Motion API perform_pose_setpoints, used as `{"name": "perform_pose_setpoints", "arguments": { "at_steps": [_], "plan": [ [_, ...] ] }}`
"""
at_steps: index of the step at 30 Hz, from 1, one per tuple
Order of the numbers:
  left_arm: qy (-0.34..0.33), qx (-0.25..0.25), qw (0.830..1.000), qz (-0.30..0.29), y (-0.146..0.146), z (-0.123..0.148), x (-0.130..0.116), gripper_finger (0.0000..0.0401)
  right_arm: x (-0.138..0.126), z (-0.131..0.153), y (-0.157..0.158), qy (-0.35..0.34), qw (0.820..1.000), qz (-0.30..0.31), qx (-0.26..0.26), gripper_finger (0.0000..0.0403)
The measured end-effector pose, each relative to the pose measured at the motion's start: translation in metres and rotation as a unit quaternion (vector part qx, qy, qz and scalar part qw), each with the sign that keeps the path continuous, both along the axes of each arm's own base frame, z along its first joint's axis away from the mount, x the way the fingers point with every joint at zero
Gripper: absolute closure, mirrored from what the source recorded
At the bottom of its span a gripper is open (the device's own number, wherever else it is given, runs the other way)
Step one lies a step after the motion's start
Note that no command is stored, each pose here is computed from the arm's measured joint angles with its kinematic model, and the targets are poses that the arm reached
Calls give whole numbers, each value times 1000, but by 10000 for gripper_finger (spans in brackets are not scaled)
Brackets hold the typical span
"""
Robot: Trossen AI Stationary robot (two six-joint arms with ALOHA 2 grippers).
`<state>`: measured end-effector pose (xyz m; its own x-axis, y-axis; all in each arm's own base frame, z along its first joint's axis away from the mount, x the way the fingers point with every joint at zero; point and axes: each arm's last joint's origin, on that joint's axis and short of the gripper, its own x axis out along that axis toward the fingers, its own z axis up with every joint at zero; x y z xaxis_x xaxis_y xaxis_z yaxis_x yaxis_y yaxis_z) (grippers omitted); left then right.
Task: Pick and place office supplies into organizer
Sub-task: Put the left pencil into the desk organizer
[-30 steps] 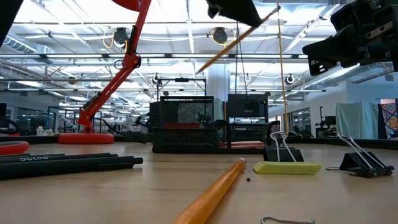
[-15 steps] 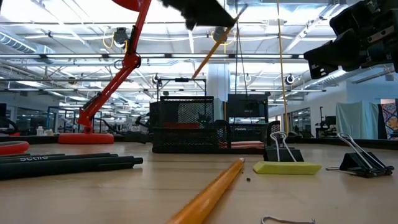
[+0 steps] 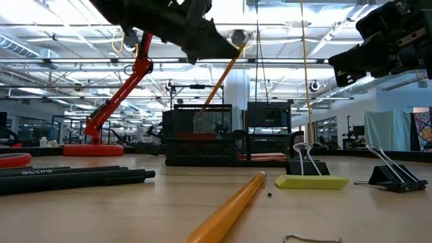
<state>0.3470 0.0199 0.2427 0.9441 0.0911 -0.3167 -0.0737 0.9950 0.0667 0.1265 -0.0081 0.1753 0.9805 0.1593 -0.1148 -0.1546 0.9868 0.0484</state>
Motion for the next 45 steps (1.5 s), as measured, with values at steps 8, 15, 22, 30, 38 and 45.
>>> {"name": "perform_pose_setpoints", "arguments": {
  "at_steps": [8,15,22,30,38,45],
  "plan": [
    [-14,-12,1000,14,3,-26,-4,375,1,-1,0,3,1000,-1,0,399],
    [5,-20,1000,16,6,-38,-1,375,1,-1,0,5,1000,-1,-1,399],
    [28,-22,999,9,6,-56,4,375,2,-3,0,12,1000,-1,1,399],
    [53,-18,998,9,6,-64,4,375,3,-4,0,16,1000,-1,2,399],
    [60,-30,998,18,7,-65,4,375,3,-4,0,16,1000,-1,2,399],
    [64,-65,995,37,13,-66,2,365,3,-4,0,16,1000,0,2,399]
  ]
}}
